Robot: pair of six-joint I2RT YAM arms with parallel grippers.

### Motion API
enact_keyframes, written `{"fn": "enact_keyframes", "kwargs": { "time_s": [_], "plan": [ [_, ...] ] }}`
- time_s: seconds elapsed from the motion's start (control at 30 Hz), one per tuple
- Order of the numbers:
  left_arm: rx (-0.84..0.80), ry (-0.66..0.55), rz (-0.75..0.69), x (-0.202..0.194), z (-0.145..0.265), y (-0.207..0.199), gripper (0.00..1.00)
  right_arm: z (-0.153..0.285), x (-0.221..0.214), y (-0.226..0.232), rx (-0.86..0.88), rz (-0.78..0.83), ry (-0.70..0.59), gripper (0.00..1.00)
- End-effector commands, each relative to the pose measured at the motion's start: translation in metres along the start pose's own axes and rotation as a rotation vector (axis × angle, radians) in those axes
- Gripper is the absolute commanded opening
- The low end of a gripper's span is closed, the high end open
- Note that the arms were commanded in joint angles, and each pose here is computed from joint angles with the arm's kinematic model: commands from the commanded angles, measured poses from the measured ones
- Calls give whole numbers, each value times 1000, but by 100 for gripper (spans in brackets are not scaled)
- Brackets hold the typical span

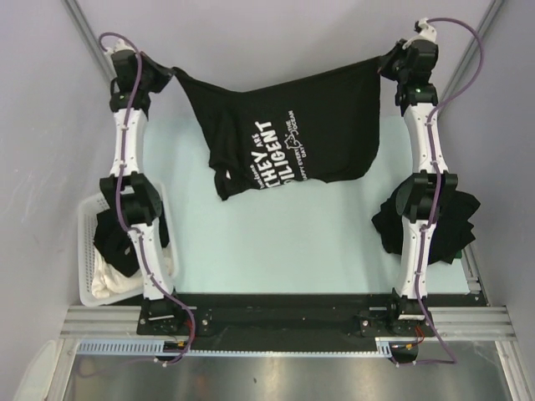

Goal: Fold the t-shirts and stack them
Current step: Flatten the tshirt out

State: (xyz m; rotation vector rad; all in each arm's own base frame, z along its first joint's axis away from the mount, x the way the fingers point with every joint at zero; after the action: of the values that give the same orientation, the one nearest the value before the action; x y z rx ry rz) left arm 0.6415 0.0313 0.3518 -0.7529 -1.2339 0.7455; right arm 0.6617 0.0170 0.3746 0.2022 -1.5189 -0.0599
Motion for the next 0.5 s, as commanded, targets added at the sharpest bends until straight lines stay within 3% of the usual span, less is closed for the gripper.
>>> {"fn": "enact_keyframes", "kwargs": {
  "time_s": [0.0, 0.2, 0.33, 0.47],
  "plan": [
    [-198, -66, 54, 21, 16, -67, 0, 9, 64, 14, 58, -23, -203, 0],
    [-332, -244, -70, 61, 71, -141, 0, 51, 149, 38, 88, 46, -421, 0],
    [-416, -410, -140, 106, 145, -199, 0, 93, 209, 47, 80, 74, -573, 0],
    [-464, -497, -163, 134, 210, -228, 0, 134, 247, 57, 85, 97, -643, 0]
  ]
}}
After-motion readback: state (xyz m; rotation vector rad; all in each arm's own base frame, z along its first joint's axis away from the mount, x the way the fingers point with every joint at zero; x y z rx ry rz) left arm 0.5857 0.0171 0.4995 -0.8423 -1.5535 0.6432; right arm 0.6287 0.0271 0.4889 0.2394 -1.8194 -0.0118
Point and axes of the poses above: each gripper's point midway between its finger pads, its own z axis back along the fingers, its own y axis along the line the jaws close on, x = y × z, the point moved 1 cm from there along z, back along the fingers, and after that the axes turned 14 degrees about z, right-handed, at the moved point
